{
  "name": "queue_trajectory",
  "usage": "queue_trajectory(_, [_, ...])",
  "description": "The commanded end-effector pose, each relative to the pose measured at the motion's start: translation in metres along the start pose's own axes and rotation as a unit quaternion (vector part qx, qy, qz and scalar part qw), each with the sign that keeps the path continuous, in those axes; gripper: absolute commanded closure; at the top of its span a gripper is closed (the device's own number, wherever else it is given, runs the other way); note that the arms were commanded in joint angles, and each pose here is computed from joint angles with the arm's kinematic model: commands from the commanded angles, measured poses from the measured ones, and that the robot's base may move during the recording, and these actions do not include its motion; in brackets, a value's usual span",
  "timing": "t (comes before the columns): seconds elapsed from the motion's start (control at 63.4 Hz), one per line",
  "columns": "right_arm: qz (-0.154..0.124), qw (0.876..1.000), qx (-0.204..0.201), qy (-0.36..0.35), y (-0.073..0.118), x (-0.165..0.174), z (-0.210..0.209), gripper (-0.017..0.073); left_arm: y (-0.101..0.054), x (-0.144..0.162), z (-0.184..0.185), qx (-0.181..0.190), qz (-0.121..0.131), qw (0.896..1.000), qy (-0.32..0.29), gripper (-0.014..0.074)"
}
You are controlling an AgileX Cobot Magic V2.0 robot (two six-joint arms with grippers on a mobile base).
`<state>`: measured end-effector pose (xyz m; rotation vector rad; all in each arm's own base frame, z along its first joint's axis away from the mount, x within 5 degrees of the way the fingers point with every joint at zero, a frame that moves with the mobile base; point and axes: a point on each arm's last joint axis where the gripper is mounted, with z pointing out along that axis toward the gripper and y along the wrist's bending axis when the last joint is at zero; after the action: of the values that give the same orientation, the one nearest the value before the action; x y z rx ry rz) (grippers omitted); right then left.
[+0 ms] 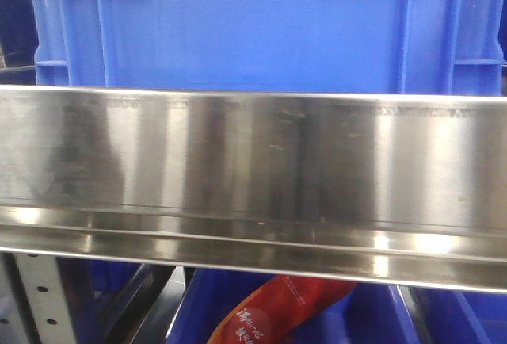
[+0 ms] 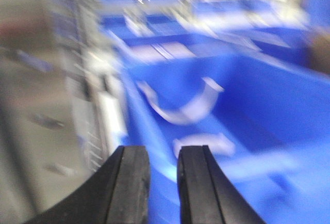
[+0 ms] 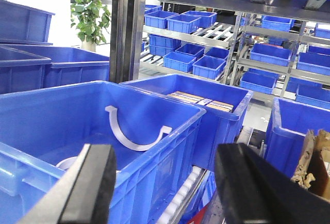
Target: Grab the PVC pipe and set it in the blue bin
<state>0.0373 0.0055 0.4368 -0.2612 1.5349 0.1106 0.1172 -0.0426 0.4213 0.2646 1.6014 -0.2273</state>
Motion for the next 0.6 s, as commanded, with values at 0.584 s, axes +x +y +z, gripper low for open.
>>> queue_trajectory(0.584, [-0.002,1.0,0.004,-0.009,0.0,-0.001,-0.002,0.0251,0.019,0.009,-0.061,-0.097,-0.011,0.986,-0.135,0.0485])
